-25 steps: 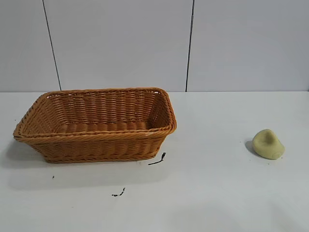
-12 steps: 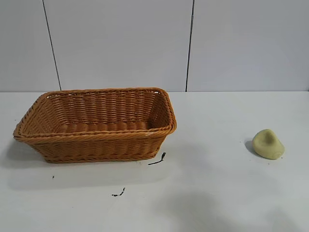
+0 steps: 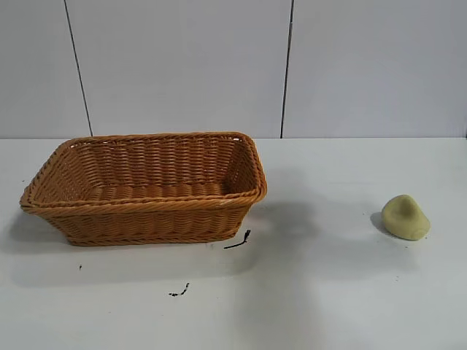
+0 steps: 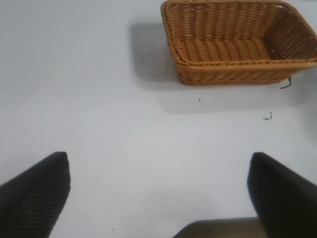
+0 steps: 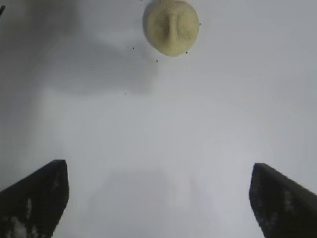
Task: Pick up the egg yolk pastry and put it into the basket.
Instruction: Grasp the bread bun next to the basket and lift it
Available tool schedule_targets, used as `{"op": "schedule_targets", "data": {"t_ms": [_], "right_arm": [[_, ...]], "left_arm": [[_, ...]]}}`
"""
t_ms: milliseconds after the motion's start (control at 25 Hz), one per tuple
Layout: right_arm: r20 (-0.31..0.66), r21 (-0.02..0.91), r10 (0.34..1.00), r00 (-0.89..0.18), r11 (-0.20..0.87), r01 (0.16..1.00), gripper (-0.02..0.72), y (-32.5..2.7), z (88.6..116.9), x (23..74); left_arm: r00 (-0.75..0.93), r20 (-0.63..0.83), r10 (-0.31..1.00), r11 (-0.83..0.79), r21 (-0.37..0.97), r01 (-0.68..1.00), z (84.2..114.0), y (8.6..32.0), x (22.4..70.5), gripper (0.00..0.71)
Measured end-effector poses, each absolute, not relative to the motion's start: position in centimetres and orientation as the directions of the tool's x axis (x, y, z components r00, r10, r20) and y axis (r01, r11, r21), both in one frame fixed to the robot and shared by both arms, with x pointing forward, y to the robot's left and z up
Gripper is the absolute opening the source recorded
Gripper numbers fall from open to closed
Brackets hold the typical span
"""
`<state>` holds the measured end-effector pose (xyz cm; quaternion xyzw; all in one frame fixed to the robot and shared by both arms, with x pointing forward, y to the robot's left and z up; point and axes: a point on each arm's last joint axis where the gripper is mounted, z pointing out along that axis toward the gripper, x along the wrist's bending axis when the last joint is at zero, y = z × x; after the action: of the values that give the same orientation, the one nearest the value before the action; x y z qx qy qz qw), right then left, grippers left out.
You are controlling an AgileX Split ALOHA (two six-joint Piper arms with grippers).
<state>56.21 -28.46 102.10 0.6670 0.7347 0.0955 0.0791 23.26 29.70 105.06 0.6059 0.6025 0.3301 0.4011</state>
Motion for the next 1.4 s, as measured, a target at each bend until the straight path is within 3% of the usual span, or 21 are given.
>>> {"op": "schedule_targets", "data": {"t_ms": [240,440,760,1400], "right_arm": [[-0.002,0.219,0.983,-0.184,0.18,0.959,0.689,-25.8,99.5,59.2],[-0.063,0.2,0.98,-0.191,0.2,0.959,0.689,-26.2,97.8,60.4],[-0.073,0.225,0.991,-0.116,0.129,0.966,0.689,-28.6,95.7,61.8],[-0.009,0.162,0.995,-0.103,0.103,0.982,0.689,-28.1,89.7,63.1]], "left_arm": [[0.056,-0.083,0.995,0.048,0.884,0.465,105.1,29.7,23.3,0.695],[0.056,-0.083,0.995,0.048,0.884,0.465,105.1,29.7,23.3,0.695],[0.056,-0.083,0.995,0.048,0.884,0.465,105.1,29.7,23.3,0.695],[0.056,-0.083,0.995,0.048,0.884,0.465,105.1,29.7,23.3,0.695]]}}
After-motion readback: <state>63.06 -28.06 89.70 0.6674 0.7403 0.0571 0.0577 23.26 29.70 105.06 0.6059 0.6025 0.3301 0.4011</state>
